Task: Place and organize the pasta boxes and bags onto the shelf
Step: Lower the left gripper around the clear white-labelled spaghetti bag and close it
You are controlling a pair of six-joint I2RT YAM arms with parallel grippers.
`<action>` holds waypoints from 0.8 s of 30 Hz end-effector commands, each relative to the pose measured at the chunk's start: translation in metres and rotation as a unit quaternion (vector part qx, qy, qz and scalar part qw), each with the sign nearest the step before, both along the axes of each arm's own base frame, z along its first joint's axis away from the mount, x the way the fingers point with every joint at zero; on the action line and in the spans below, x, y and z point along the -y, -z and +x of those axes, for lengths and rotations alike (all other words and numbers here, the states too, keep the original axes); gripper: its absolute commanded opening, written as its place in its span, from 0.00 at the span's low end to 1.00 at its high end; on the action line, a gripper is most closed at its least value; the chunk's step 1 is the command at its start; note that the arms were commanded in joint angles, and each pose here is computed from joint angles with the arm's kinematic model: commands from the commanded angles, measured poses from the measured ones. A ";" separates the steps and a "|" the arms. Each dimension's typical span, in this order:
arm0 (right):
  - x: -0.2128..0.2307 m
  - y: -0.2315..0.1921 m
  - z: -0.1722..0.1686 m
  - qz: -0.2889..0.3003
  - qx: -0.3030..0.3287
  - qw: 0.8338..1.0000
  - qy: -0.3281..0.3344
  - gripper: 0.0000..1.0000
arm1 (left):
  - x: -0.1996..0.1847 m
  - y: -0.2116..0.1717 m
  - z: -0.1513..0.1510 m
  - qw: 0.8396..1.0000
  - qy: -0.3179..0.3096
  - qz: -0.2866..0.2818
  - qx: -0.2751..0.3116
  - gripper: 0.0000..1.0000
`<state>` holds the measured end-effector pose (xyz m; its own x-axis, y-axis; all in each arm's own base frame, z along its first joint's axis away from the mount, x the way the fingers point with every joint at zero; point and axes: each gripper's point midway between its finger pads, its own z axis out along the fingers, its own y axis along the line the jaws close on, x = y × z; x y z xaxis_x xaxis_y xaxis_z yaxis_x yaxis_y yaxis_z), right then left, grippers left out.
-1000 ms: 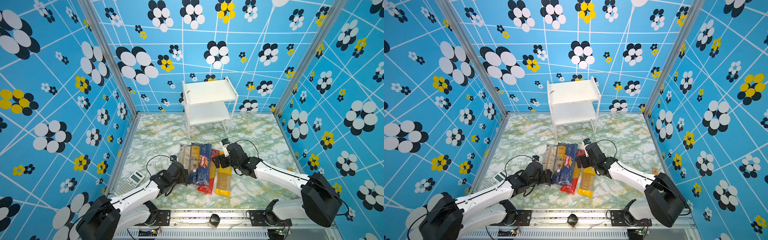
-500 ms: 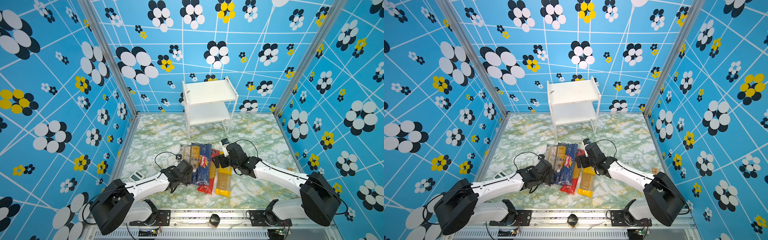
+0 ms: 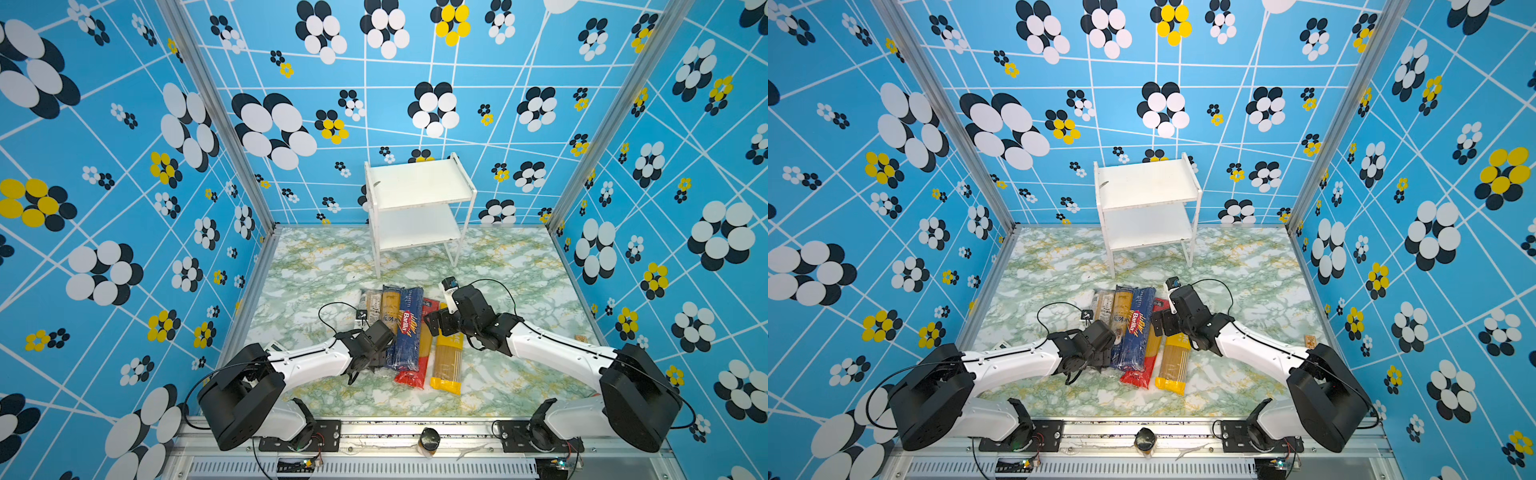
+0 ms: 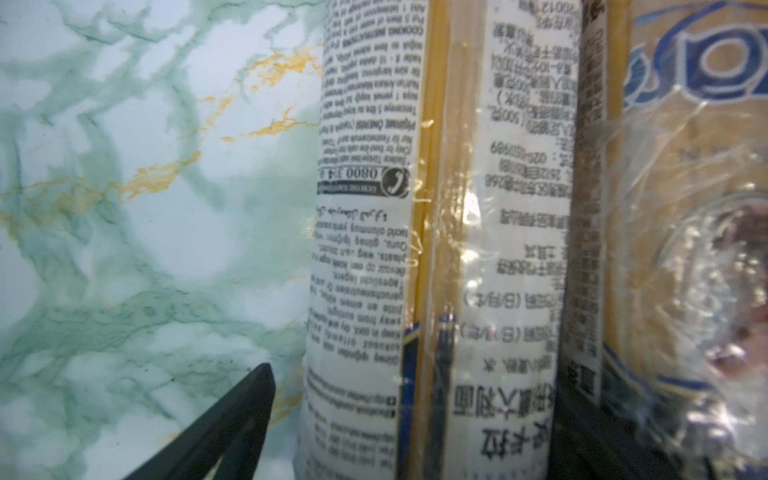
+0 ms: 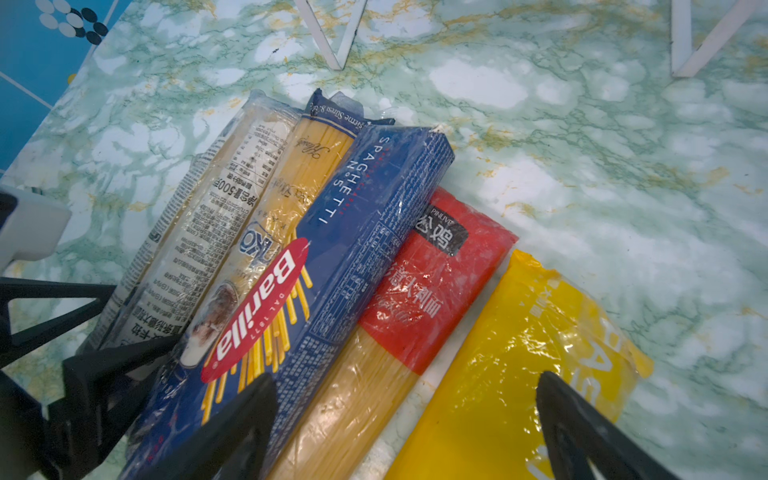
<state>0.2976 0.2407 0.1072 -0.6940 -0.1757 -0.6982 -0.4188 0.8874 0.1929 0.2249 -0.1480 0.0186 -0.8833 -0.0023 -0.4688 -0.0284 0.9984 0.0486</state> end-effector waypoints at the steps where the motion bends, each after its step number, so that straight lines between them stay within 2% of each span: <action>1: -0.005 -0.009 0.005 0.000 0.019 1.000 -0.004 0.99 | -0.018 0.017 -0.021 0.997 -0.001 0.056 -0.050 0.94; 10: -0.005 -0.009 0.005 0.002 0.018 1.000 -0.004 0.99 | -0.014 0.025 -0.033 0.996 -0.006 0.058 -0.067 0.85; 21: -0.004 -0.009 0.005 0.000 0.020 1.000 -0.002 0.99 | -0.013 0.027 -0.034 0.997 -0.007 0.049 -0.067 0.51; 24: -0.004 -0.008 0.005 0.000 0.019 1.000 -0.003 0.99 | -0.012 0.023 -0.033 0.997 -0.005 0.043 -0.062 0.45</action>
<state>0.2976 0.2407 0.1072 -0.6940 -0.1757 -0.6982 -0.4188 0.8874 0.1929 0.2234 -0.1566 0.0189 -0.8750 -0.0242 -0.4835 -0.0600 0.9965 0.0586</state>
